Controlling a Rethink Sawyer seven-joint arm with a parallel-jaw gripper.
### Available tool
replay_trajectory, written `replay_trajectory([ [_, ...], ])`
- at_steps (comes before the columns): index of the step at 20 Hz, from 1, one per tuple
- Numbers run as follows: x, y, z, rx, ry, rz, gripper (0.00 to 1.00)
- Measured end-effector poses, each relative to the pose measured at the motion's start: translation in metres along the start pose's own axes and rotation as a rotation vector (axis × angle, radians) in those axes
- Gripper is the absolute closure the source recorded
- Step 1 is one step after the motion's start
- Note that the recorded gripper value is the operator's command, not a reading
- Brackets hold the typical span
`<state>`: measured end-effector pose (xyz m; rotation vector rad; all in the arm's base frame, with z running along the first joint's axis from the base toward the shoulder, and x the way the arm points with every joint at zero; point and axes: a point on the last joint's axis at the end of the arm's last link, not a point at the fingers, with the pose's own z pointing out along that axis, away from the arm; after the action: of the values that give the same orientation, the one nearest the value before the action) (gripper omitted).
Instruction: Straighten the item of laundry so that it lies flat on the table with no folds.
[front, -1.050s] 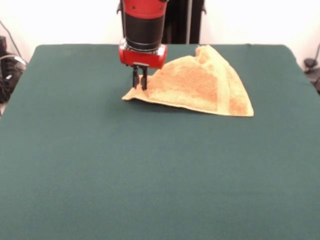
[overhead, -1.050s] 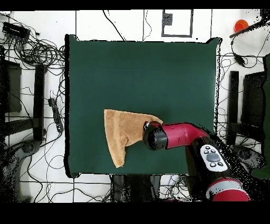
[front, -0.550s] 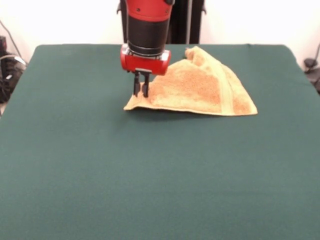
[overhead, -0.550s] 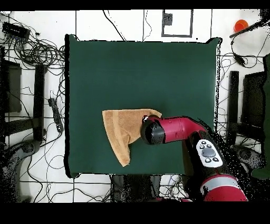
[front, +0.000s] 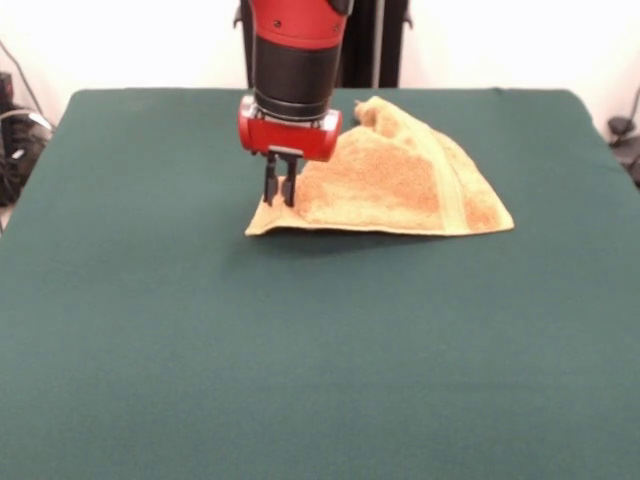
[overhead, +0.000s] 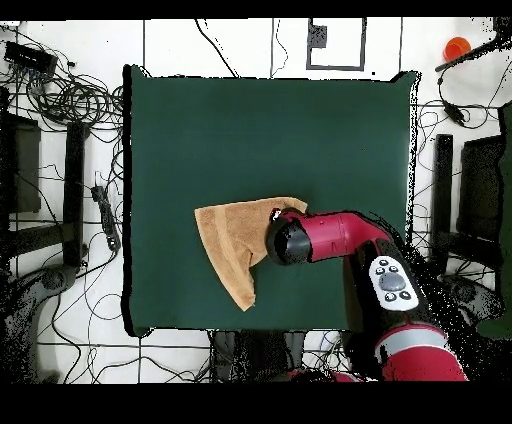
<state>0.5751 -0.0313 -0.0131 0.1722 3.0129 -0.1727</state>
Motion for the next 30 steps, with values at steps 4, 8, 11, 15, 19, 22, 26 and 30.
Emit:
replay_trajectory([
  [4,-0.004,0.002,0.005,-0.001,-0.003,-0.003,1.0],
  [8,-0.007,0.002,0.009,0.0,-0.007,-0.001,1.0],
  [11,-0.007,0.003,0.014,-0.002,-0.004,0.0,1.0],
  [15,-0.005,0.004,0.02,-0.004,0.005,0.0,1.0],
  [19,-0.005,0.004,0.022,-0.004,0.006,0.002,1.0],
  [22,-0.005,0.004,0.022,-0.004,0.005,0.003,1.0],
  [26,-0.005,0.004,0.022,-0.004,0.006,0.004,1.0],
  [30,-0.006,0.004,0.021,-0.004,0.009,0.019,1.0],
])
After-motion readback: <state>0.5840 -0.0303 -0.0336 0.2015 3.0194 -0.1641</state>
